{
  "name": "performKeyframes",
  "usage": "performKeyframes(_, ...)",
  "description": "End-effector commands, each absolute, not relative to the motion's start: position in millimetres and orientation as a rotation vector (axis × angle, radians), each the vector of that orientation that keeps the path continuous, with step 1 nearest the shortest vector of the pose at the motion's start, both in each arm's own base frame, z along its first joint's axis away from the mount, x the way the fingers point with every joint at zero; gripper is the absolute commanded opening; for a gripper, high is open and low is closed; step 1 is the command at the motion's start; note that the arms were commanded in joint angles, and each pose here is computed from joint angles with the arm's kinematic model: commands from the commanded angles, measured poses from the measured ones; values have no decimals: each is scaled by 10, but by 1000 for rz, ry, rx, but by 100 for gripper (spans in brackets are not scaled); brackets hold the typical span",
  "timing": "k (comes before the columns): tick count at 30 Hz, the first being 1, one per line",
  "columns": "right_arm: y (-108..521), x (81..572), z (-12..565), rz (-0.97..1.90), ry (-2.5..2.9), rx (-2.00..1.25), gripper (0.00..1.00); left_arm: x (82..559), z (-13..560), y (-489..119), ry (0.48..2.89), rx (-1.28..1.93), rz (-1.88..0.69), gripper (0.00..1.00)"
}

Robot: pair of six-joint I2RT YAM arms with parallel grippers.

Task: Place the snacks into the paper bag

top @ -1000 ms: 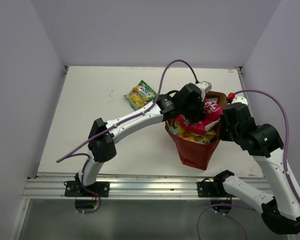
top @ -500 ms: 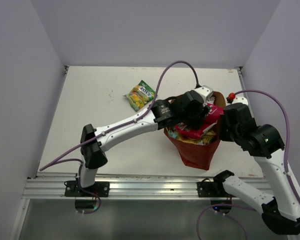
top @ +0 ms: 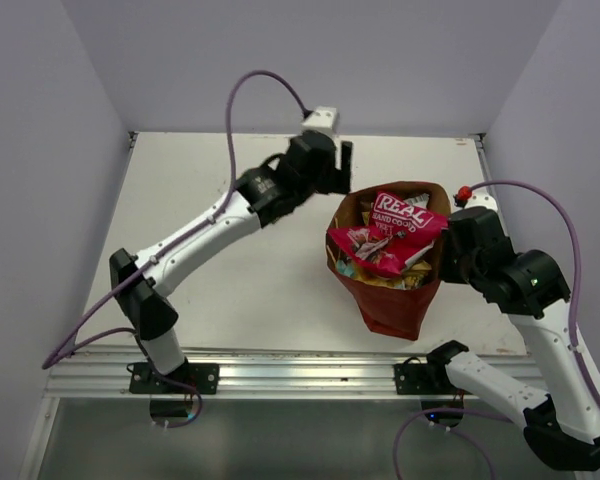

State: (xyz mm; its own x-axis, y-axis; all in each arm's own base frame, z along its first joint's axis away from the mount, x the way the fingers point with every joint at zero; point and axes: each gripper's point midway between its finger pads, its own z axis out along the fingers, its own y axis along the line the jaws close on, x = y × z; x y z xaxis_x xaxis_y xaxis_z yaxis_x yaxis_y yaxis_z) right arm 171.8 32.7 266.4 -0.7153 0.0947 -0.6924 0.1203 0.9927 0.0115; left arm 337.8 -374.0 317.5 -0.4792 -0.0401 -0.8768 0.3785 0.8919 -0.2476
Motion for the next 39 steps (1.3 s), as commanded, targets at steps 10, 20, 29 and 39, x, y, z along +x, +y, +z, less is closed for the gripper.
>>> performKeyframes(10,343,1776,2780,-29,2337,165,0,5233,1145,-1720,2365,-199,-100,100)
performKeyframes(20,391,1867,2753,-40,2353,161,0,5181,396,-1748,2494,-139,-108,100)
performKeyframes(29,447,1935,2716,-34,2363,146,0,5152,597,-1682,2464,-120,-75,0)
performKeyframes(39,445,1941,2727,-33,2356,127,0,4446,3515,-2783,1989,113,-685,0)
